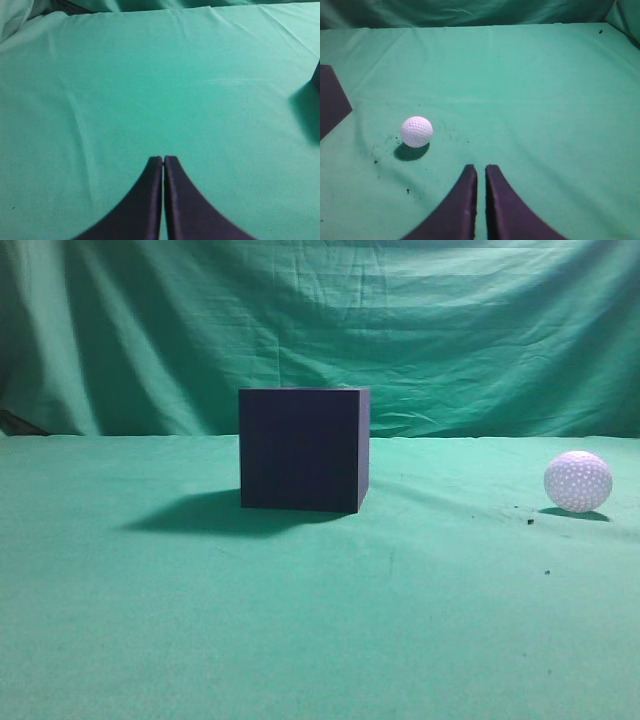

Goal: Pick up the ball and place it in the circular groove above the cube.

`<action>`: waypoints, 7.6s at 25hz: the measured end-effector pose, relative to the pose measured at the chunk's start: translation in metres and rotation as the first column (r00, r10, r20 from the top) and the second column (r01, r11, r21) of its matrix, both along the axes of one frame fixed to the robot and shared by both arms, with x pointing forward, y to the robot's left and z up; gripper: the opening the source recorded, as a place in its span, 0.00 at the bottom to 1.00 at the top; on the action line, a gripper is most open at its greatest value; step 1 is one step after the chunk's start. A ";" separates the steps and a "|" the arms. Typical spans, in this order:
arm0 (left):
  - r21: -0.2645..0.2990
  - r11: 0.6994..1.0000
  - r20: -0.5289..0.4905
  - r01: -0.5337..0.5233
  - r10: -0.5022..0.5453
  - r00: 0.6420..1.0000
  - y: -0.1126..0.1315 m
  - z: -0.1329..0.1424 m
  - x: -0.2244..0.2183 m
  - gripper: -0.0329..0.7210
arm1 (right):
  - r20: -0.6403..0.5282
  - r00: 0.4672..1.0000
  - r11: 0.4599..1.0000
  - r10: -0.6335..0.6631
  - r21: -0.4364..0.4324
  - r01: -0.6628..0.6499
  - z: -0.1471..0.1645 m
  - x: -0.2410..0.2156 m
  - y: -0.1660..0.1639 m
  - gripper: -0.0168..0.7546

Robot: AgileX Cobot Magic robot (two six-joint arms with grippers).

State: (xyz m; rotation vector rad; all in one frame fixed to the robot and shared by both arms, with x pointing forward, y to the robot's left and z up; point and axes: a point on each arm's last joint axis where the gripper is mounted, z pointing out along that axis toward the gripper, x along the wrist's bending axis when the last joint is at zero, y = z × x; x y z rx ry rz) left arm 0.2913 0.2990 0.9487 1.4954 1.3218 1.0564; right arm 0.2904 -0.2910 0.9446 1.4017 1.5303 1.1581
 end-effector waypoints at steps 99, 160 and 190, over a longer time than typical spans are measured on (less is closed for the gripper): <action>0.000 1.000 0.000 0.000 0.000 1.000 0.000 0.000 0.000 0.04 | -0.832 0.554 0.940 0.016 -0.177 -0.293 0.008 0.255 0.125 0.44; 0.000 1.000 0.000 0.000 0.000 1.000 0.000 0.000 0.000 0.04 | -0.574 0.738 0.883 0.354 -0.057 -0.467 0.207 0.084 0.101 0.02; 0.000 1.000 0.000 0.000 0.000 1.000 0.000 0.000 0.000 0.04 | -0.014 0.900 0.893 0.435 -0.124 -0.433 0.106 0.008 0.029 0.02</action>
